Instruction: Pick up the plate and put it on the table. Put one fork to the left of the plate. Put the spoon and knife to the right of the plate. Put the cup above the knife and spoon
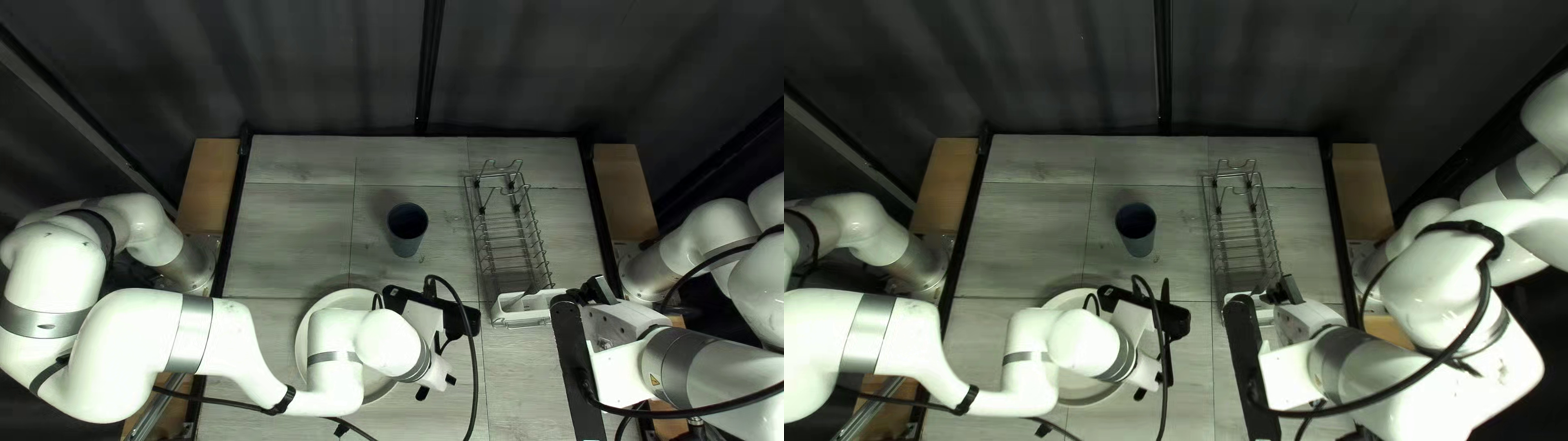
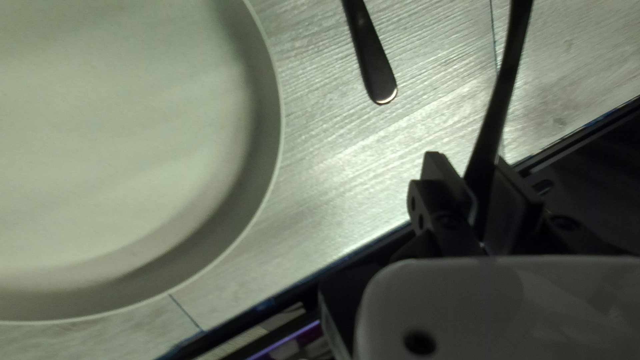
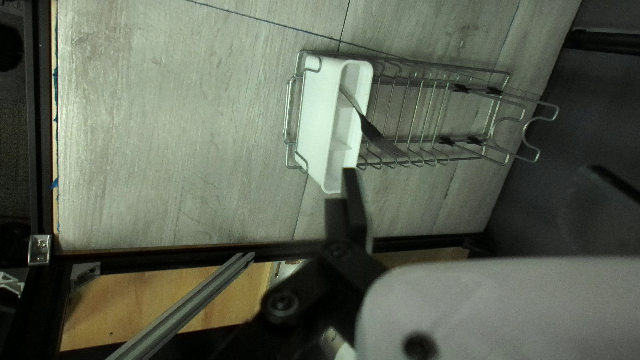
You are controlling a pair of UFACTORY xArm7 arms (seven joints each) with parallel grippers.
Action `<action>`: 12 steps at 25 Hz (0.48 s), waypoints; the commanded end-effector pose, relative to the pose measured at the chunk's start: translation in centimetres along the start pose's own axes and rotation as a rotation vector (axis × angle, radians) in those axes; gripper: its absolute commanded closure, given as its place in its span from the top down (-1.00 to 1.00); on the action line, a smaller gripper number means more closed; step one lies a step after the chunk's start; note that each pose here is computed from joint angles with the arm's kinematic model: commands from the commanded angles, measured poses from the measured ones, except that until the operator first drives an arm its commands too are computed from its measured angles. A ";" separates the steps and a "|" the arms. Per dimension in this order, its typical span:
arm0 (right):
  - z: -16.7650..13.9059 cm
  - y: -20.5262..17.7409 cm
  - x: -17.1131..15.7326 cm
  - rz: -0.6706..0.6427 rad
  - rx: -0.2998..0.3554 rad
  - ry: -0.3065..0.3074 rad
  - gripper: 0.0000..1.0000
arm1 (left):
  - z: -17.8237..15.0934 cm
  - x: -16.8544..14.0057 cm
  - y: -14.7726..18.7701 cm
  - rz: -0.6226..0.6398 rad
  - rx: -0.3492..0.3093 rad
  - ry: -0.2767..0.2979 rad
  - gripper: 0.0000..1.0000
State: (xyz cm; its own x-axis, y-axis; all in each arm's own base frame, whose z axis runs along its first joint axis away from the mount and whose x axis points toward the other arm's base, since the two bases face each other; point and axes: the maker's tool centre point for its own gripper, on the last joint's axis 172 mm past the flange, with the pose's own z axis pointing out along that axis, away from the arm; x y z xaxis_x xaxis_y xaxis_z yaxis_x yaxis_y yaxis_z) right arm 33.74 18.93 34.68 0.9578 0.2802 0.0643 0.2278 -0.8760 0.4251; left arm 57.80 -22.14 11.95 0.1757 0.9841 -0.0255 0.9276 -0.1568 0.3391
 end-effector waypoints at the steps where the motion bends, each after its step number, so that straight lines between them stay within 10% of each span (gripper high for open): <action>1: 0.0 0.0 0.0 0.000 0.000 0.000 1.00 | 1.1 0.9 -0.2 -0.048 0.006 -0.004 -1.00; 12: 0.0 0.0 0.0 0.000 0.000 0.000 1.00 | 2.9 2.8 0.8 -0.173 0.087 0.011 -1.00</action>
State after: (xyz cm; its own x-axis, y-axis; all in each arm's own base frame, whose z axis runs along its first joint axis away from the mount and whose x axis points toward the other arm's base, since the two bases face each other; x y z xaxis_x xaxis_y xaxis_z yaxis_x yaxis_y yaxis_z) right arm 33.74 18.93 34.68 0.9578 0.2802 0.0643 0.2278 -0.8760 0.4251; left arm 59.70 -19.89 10.10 0.0253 0.9977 -0.0630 0.9636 -0.0075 0.2673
